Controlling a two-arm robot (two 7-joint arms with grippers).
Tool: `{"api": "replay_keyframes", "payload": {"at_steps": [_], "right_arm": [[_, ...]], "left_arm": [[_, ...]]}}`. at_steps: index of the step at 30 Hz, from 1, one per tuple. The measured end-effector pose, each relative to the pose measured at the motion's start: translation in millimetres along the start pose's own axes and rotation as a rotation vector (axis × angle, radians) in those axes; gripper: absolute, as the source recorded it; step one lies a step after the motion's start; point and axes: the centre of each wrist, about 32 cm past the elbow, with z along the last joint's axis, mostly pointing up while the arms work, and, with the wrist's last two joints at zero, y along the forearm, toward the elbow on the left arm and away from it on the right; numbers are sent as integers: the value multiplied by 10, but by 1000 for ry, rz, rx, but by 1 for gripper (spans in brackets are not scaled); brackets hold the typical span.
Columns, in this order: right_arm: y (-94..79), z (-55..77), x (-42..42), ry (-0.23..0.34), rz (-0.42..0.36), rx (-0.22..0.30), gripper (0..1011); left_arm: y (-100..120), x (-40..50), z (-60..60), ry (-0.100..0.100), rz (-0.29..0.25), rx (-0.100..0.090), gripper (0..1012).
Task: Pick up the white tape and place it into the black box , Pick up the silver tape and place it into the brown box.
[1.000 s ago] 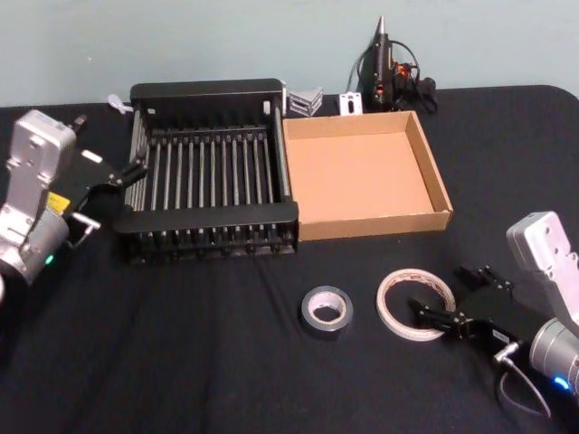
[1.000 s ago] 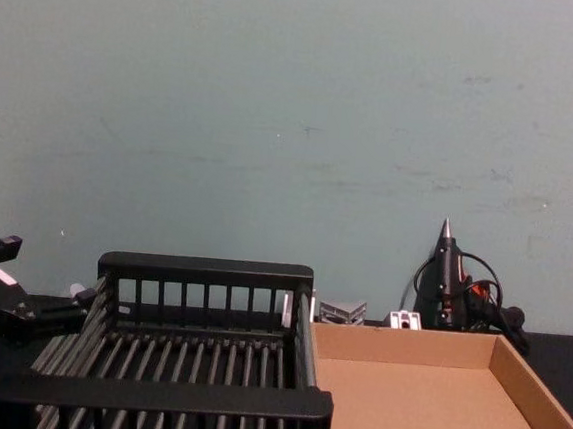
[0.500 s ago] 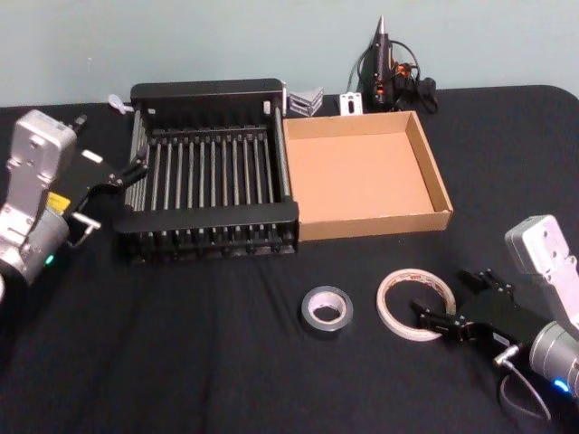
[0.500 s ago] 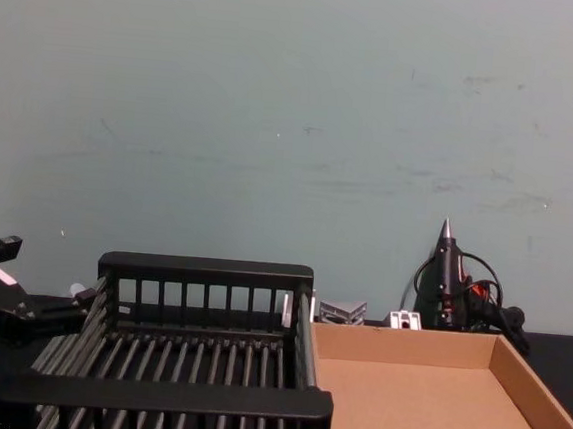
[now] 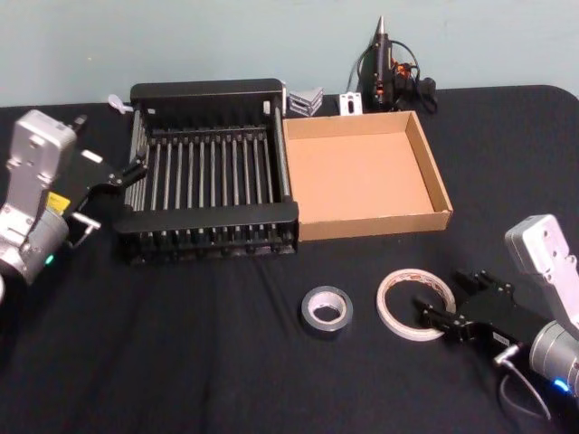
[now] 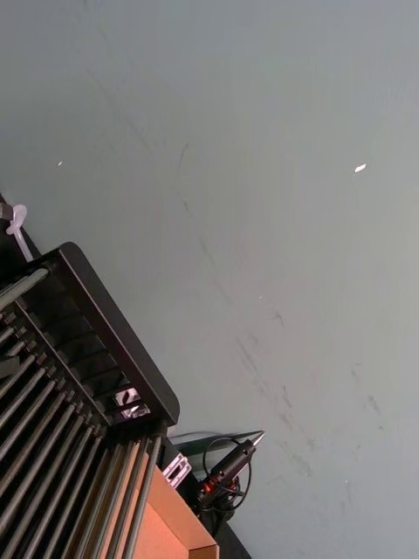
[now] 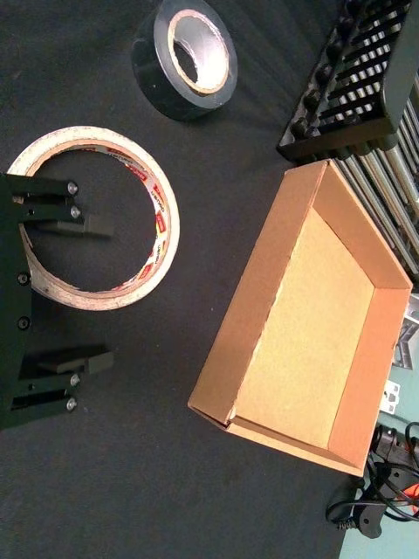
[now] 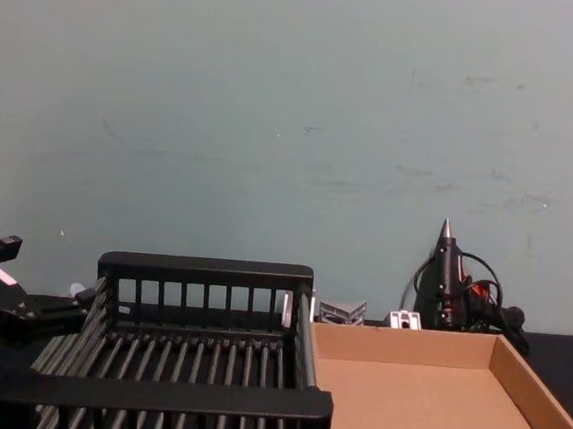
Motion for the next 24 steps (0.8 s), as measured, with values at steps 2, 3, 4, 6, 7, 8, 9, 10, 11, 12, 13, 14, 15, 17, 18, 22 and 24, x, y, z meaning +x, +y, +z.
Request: {"api": "replay_keyframes", "payload": {"at_steps": [2,3,4,6,7,8,9,10,11,12,13,14,15,17,18,22,24], "right_arm": [[0,0,0,0,0,0,798],[0,1,0,0,0,0,786],[1,1,0,1,0,1,731],[1,1,0,1,0,1,685],[1,1,0,1,0,1,624],[0,1,0,1,0,1,605],[0,1,0,1,0,1,590],[0,1,1,1,0,1,564],[0,1,1,1,0,1,564],[0,1,1,1,0,1,503],[0,1,1,1,0,1,419],[0,1,1,1,0,1,419],[0,1,1,1,0,1,385],[0,1,1,1,0,2,300],[0,1,1,1,0,2,277],[0,1,1,2,0,2,166],[0,1,1,2,1,2,136]], "left_arm": [[0,0,0,0,0,0,1001],[0,0,0,0,0,0,1001],[0,0,0,0,0,0,1001],[0,0,0,0,0,0,1001],[0,0,0,0,0,0,1001],[0,0,0,0,0,0,1001],[0,0,0,0,0,0,1001],[0,0,0,0,0,0,1001],[0,0,0,0,0,0,1001],[0,0,0,0,0,0,1001],[0,0,0,0,0,0,1001],[0,0,0,0,0,0,1001],[0,0,0,0,0,0,1001],[0,0,0,0,0,0,1001],[0,0,0,0,0,0,1001],[0,0,0,0,0,0,1001],[0,0,0,0,0,0,1001]]}}
